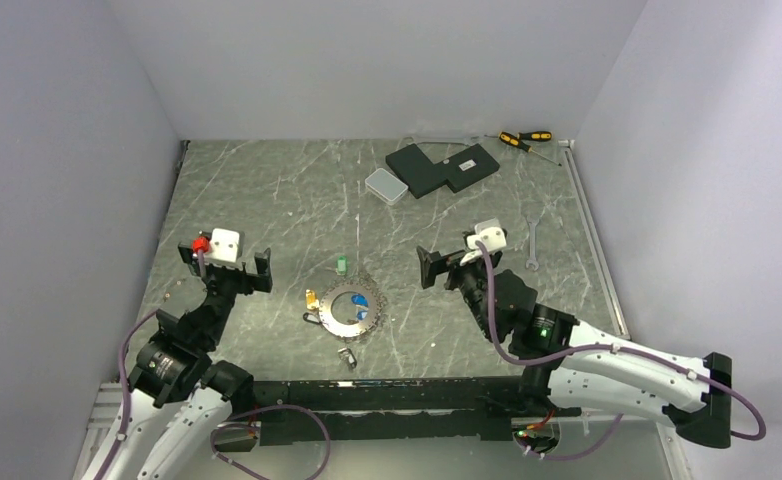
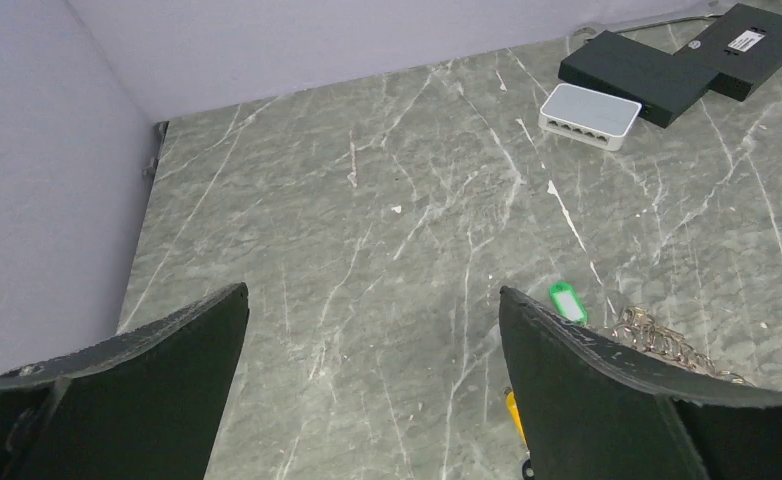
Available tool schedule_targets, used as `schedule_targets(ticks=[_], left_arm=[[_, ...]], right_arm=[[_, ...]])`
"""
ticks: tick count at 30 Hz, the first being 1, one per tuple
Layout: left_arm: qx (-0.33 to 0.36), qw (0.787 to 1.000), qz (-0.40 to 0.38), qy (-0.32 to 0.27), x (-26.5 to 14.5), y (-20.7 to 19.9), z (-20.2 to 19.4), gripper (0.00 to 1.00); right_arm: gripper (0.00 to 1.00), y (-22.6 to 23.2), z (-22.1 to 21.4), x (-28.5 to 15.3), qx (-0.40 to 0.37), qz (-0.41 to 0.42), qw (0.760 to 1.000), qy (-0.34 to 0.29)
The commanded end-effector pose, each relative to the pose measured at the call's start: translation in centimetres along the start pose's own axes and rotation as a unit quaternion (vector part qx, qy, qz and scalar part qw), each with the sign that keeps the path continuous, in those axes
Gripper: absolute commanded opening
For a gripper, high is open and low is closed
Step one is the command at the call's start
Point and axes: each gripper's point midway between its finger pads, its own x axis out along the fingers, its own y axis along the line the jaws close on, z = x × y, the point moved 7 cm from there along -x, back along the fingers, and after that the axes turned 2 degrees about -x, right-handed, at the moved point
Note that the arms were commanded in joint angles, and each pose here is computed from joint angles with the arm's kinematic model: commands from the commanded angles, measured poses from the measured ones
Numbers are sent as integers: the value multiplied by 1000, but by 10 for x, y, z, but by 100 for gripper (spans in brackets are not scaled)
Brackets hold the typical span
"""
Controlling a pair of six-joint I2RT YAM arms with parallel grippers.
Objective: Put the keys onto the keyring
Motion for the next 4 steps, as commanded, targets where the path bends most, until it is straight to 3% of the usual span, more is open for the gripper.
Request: schedule_targets(ticks=[1,4], left_arm=[[-9,1000,12,-19,2,2,8,99],[-9,1000,12,-19,3,2,8,99]], right_arm=[[100,0,8,-3,30,6,999,-17],[100,-1,9,-4,34,5,999,-21]])
